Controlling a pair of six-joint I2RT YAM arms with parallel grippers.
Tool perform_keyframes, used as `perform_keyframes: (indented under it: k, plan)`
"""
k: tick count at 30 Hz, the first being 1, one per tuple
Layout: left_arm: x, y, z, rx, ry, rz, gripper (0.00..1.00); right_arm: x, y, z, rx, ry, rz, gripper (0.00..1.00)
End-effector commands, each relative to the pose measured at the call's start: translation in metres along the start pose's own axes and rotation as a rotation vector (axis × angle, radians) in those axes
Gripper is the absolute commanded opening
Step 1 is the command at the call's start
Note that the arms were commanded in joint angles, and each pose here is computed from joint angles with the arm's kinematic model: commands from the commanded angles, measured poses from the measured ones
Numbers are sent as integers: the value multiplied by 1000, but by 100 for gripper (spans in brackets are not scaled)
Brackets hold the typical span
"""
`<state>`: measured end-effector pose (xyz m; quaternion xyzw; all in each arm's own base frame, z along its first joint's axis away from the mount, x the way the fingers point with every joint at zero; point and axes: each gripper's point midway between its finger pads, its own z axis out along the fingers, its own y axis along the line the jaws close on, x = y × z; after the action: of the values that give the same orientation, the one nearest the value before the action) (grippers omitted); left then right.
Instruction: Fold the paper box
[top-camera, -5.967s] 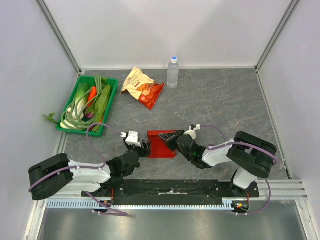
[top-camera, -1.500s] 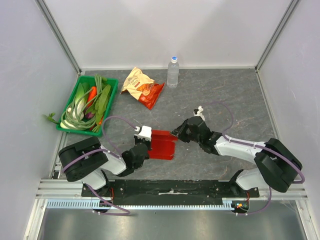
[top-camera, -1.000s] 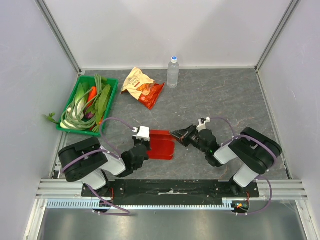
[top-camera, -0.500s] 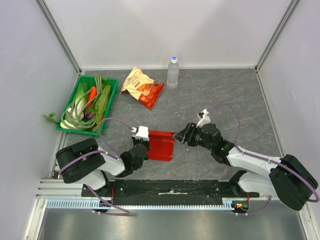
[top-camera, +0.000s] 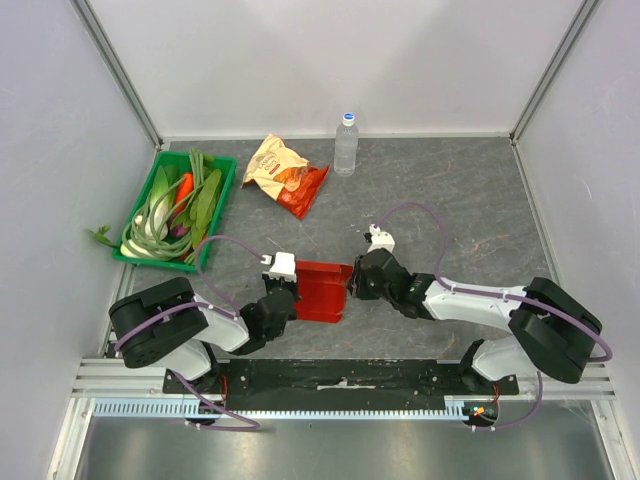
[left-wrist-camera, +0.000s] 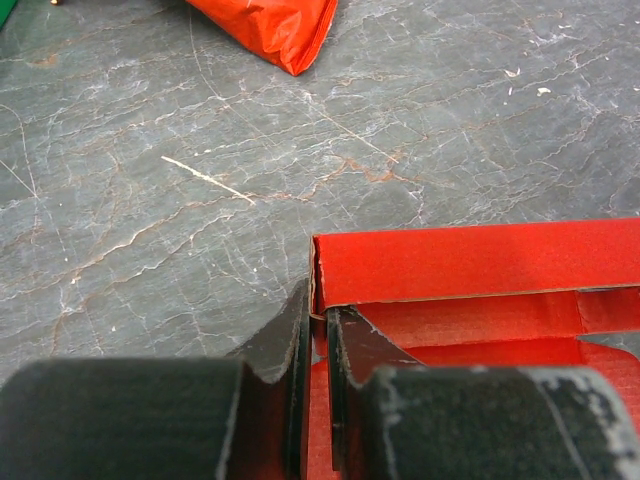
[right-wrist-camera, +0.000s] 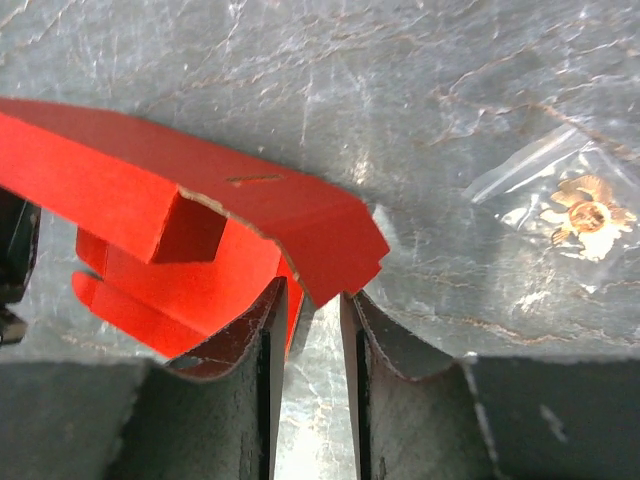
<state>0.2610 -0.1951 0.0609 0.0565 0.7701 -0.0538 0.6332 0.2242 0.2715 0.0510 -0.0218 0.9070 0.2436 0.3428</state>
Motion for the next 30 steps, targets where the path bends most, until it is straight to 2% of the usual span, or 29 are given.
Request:
perform_keyframes:
  k: [1, 6, 17, 22, 27, 30]
  plan:
    - [-9, 1, 2, -40, -33, -60, 2, -27, -6, 5, 108, -96, 25, 35]
    - [-6, 0, 4, -49, -24, -63, 2, -25, -8, 17, 99, -142, 107, 35]
    - [-5, -3, 2, -43, -16, -64, 2, -11, -17, 34, 150, -138, 119, 33]
    - [-5, -4, 3, -40, -16, -65, 2, -11, -17, 38, 157, -128, 109, 37]
    - [-5, -6, 2, -33, -14, -67, 2, -13, -6, 40, 93, -139, 112, 37]
    - [-5, -5, 1, -33, -14, -65, 2, -22, 8, 34, 3, -188, 123, 34]
